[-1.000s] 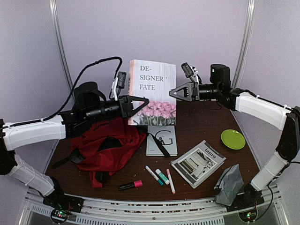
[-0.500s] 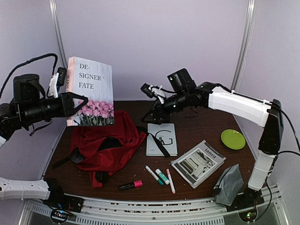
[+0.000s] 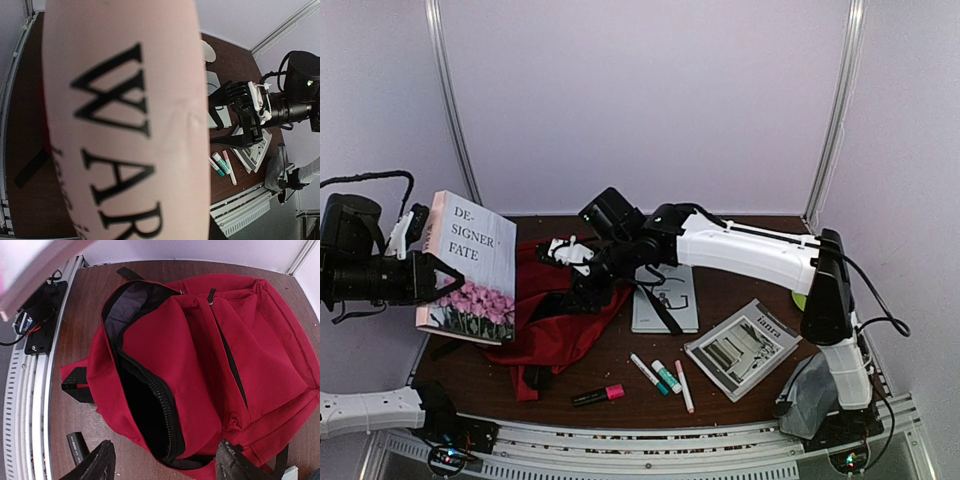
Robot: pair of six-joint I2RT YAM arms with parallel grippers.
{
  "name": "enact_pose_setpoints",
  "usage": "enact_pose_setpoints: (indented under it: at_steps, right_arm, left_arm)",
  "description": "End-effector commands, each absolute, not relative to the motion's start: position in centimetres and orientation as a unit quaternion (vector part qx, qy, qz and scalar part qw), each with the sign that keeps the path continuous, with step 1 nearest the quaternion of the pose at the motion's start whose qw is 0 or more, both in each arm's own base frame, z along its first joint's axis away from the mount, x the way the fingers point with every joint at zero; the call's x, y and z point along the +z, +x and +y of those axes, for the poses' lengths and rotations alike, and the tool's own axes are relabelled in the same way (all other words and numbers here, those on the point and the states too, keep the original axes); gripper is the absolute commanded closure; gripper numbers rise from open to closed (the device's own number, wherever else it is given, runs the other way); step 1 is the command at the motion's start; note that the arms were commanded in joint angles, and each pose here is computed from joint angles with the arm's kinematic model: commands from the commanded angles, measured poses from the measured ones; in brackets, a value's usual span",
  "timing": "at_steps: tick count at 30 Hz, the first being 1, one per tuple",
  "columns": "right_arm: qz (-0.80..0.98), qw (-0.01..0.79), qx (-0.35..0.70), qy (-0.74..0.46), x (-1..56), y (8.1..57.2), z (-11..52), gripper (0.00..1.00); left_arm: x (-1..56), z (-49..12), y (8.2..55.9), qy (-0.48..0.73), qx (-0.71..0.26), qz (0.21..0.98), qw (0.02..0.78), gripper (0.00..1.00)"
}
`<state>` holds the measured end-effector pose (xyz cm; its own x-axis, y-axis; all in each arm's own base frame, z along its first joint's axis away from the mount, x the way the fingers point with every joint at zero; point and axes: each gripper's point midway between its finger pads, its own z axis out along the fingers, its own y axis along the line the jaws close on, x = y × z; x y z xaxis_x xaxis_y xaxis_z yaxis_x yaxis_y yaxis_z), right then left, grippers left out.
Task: Pack the student bag
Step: Pick up the largest pocket of the bag from the student bag.
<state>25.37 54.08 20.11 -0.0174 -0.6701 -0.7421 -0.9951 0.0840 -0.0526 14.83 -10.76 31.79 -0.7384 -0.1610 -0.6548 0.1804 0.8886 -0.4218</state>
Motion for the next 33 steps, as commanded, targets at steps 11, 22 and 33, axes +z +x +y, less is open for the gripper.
enact_pose_setpoints:
  at_steps: [11,22,33]
  right_arm:
    - [0.669,0.397,0.212,-0.592,19.4,30.1,58.3,0.50]
    - [0.651,0.501,0.231,-0.522,28.8,31.9,58.7,1.00]
    - [0.624,0.553,0.255,-0.490,35.7,31.7,57.2,1.00]
  left_arm:
    - [30.3,-11.5,11.1,-0.015,-0.315,0.905,0.286,0.77]
    - [28.6,-17.5,9.6,0.049,-0.450,0.866,0.212,0.80]
    - [24.1,-23.4,11.7,0.089,-0.523,0.833,0.159,0.80]
